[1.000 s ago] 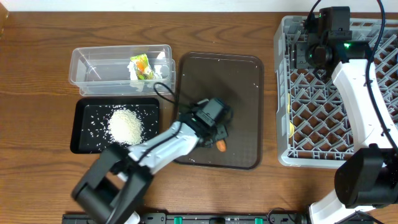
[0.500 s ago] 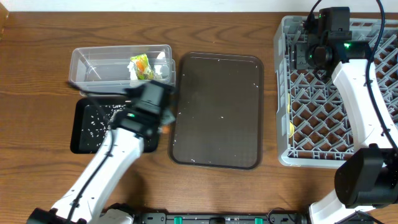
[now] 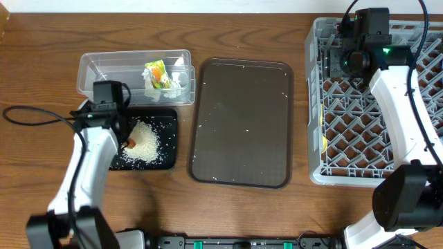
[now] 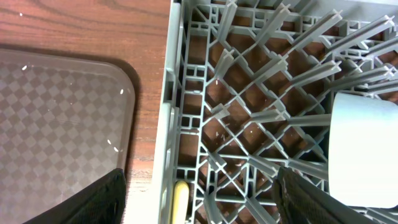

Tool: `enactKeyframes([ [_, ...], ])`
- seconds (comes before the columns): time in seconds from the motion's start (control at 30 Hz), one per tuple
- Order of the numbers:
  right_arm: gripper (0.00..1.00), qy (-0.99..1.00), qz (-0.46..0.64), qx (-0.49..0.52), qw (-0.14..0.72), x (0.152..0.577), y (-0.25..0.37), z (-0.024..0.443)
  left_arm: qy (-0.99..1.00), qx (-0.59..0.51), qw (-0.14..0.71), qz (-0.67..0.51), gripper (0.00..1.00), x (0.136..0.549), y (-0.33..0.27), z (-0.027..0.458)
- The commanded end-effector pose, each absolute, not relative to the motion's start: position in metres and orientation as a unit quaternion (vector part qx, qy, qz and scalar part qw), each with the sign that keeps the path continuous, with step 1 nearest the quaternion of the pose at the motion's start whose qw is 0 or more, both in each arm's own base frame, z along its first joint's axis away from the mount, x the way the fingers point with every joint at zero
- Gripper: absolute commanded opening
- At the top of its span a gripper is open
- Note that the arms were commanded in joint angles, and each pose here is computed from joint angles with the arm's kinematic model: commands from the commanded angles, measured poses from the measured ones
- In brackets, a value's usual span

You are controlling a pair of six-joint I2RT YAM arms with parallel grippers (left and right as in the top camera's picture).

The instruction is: Sort waste into correct bins and load items into the dishwasher rack

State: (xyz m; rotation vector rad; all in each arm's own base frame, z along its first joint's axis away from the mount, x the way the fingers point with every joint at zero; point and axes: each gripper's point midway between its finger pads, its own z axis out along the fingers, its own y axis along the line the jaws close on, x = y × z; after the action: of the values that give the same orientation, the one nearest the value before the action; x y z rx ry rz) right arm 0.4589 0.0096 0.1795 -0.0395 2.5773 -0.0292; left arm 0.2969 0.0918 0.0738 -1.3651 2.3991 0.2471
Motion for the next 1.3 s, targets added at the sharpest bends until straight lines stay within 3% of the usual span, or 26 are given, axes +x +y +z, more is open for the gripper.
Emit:
enactKeyframes([
  [0.0, 0.75, 0.961, -0.010, -0.014, 0.275, 0.459, 0.014, 0.177, 0.849, -0.491, 0.159, 0.109, 0.07, 0.294, 0.104, 0.055],
  [0.27, 0.75, 0.962, -0.010, -0.014, 0.274, 0.458, 0.014, 0.177, 0.853, -0.493, 0.121, 0.123, 0.11, 0.296, 0.108, 0.018],
  [0.53, 0.75, 0.963, -0.010, -0.014, 0.270, 0.457, 0.014, 0.176, 0.861, -0.478, 0.119, 0.125, 0.15, 0.298, 0.108, 0.014],
  [0.67, 0.77, 0.963, -0.010, -0.014, 0.270, 0.457, 0.014, 0.176, 0.890, -0.424, 0.115, 0.125, 0.48, 0.299, 0.106, 0.019],
  [0.73, 0.79, 0.963, -0.010, -0.014, 0.270, 0.457, 0.014, 0.176, 0.898, -0.406, 0.119, 0.125, 0.56, 0.299, 0.106, 0.028],
  [0.9, 0.81, 0.959, -0.001, -0.017, 0.285, 0.463, 0.018, 0.180, 0.909, -0.360, 0.175, 0.117, 0.66, 0.313, 0.106, 0.067],
  [1.1, 0.82, 0.940, 0.055, -0.039, 0.334, 0.483, 0.041, 0.196, 0.932, -0.240, 0.269, 0.041, 0.66, 0.344, 0.064, 0.117],
  [1.27, 0.94, 0.915, 0.077, -0.059, 0.392, 0.504, 0.052, 0.218, 0.937, -0.072, 0.338, -0.053, 0.66, 0.369, -0.008, 0.152],
])
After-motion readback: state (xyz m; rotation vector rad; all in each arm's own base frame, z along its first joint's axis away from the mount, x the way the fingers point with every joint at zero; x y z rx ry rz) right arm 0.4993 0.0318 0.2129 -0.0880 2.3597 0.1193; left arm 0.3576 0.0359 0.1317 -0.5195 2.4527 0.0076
